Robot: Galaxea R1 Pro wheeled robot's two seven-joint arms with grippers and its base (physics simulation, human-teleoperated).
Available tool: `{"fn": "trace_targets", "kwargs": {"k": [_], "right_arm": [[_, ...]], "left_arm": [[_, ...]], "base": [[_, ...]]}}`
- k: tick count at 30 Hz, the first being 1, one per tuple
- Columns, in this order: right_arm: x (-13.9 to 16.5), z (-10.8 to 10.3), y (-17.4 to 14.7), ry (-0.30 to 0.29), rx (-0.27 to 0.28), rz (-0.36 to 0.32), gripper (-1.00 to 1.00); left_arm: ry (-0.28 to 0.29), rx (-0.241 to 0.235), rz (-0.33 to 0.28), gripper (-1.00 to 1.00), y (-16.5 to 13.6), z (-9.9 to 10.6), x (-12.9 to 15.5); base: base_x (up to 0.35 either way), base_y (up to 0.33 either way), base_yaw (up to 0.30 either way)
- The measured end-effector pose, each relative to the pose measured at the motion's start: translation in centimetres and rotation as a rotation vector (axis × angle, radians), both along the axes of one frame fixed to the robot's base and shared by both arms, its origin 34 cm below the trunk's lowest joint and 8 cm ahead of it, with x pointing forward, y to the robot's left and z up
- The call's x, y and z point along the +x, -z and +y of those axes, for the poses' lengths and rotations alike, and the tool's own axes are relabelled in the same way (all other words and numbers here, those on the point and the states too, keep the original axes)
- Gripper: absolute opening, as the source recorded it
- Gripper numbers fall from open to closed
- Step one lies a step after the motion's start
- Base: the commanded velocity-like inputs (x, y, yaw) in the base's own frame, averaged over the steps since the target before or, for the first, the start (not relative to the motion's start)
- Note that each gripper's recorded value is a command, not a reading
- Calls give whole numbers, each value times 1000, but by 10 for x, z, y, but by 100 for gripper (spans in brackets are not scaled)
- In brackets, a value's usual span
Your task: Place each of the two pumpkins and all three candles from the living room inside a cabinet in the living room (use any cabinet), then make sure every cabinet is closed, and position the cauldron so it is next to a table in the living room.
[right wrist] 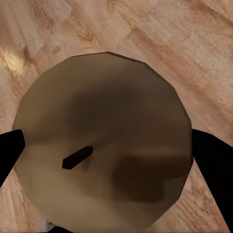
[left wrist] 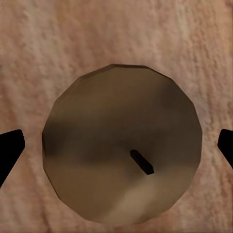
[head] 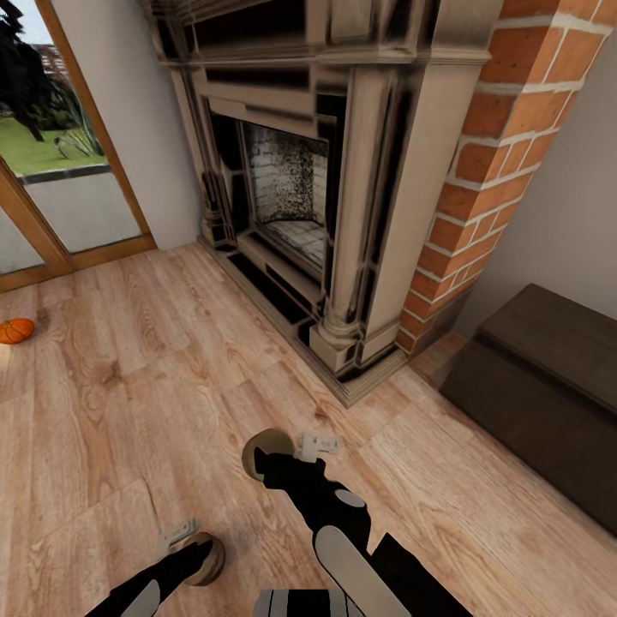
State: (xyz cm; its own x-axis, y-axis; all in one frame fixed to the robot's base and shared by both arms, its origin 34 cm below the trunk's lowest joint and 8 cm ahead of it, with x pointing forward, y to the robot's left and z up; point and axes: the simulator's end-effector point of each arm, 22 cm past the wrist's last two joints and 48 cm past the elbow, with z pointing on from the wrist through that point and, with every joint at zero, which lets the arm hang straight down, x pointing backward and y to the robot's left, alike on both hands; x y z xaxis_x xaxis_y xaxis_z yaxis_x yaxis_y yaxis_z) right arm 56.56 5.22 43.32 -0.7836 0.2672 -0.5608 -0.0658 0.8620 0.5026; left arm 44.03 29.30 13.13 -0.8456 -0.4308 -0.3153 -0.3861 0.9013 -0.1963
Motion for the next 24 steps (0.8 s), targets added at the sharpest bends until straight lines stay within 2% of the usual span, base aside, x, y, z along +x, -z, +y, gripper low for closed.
{"fn": "trace_targets", "kwargs": {"k": [3,7,9,12,14,15,19,24], "right_arm": [[2,1,-9,1,17,-12,-100],[4,-17,0,-3,-11,-17,-100],[3,-25,5,-21,-8,-22,-100],[2,-33,10,-47,39,-17,-100],[-2,-35,11,-68,123,8,-100],[-3,-36,11,-72,147,15,-100],[3,-48,9,-68,194,14,-100],[3,-48,3,-100,241,-2,-100]], "left_arm": [[-1,1,0,100,0,1,0],[-1,1,0,100,0,1,0],[-1,1,0,100,0,1,0],[-1,1,0,100,0,1,0],[-2,1,0,100,0,1,0],[-3,1,0,100,0,1,0],[-2,1,-1,100,0,1,0],[-1,1,-1,100,0,1,0]], "base": [[0,0,0],[0,0,0],[0,0,0],[0,0,0],[0,0,0],[0,0,0],[0,0,0],[0,0,0]]}}
